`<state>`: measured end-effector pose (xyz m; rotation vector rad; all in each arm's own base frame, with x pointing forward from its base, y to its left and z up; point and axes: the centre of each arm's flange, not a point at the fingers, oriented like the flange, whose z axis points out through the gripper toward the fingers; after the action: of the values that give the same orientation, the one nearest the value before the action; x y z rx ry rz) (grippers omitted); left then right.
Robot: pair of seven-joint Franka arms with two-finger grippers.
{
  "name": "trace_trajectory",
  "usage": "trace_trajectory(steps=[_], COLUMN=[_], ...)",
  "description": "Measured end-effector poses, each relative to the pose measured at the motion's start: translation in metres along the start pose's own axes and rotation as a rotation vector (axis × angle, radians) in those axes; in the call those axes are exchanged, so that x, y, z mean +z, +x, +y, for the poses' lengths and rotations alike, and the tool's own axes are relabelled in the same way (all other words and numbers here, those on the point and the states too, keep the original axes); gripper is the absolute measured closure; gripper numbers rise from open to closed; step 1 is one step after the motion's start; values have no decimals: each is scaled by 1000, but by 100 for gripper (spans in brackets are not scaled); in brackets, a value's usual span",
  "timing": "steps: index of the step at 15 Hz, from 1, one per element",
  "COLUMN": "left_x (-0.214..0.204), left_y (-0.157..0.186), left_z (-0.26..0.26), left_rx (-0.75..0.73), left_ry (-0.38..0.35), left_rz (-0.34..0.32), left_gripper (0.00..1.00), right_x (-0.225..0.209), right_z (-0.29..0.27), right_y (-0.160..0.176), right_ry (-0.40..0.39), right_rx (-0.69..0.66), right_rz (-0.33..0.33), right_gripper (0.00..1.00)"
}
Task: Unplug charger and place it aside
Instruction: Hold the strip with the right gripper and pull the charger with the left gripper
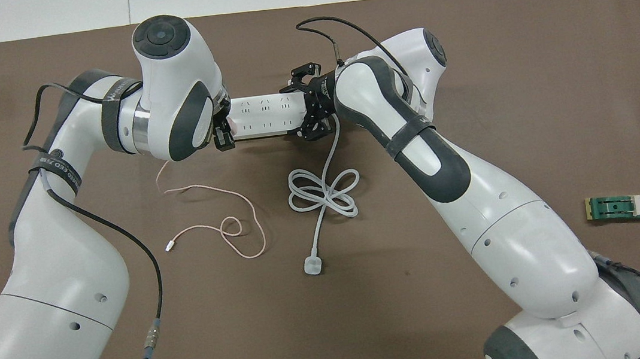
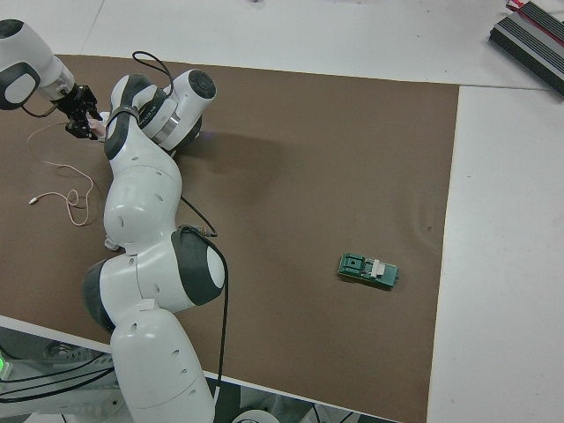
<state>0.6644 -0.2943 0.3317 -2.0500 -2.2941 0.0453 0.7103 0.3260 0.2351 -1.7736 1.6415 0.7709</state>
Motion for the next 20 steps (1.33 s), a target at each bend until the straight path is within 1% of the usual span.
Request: trace_trajectory(steps=[1,2,20], left_x=[0,0,-2], left_y=[0,0,-1], left_z=[0,0,0], left_rx=[2,10,44], left_ry=[0,-4,-8], left_rz=[0,-1,1], left_gripper=[59,69,70], right_x=[0,0,0], right_z=[0,0,0], right_y=[0,0,0], right_ry=[0,0,1], right_rx=[0,-1,-1], right_rz=[0,0,0], right_gripper=[7,7,7])
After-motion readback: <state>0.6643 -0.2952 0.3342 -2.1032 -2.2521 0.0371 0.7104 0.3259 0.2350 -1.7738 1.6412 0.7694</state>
